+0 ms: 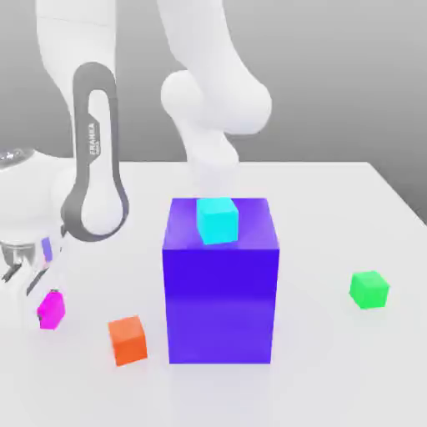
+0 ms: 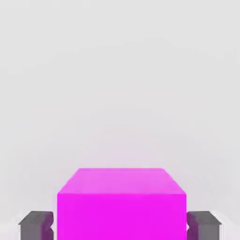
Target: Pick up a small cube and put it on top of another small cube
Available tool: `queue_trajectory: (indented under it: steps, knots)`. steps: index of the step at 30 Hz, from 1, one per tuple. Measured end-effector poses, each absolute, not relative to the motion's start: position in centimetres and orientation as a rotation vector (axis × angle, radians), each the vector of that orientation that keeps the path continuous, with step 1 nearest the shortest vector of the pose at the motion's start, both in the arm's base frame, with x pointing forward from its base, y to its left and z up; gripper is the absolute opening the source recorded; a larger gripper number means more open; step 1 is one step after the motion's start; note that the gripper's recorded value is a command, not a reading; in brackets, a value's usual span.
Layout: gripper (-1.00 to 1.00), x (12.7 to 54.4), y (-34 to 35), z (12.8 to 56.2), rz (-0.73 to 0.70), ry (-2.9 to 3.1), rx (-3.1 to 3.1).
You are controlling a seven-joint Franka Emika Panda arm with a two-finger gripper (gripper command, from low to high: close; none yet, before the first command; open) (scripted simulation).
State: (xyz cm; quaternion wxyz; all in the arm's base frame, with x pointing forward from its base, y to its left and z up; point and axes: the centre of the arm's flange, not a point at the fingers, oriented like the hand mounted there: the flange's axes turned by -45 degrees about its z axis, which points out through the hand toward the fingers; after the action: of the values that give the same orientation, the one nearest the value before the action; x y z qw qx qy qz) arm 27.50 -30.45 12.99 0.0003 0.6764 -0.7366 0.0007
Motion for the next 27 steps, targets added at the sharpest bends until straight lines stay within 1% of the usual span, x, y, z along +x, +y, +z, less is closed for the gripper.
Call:
queue_trajectory:
  steps: [3,9,13,16,20,23,27]
  knots:
    - [-1.00,27.5,-30.4,13.0,0.002,-2.314,2.124]
    - [-1.00,27.7,-30.4,18.6,0.008,-2.308,2.132]
    - [-1.00,33.2,-29.7,21.9,0.146,-2.137,2.317]
    - [-1.00,38.0,-25.9,23.6,0.212,-2.019,2.445]
    - [-1.00,43.6,-18.4,25.7,0.274,-1.859,2.614]
    - [-1.00,46.6,-12.3,27.3,0.313,-1.743,2.732]
    - [-1.00,49.1,-3.7,29.5,0.354,-1.587,2.882]
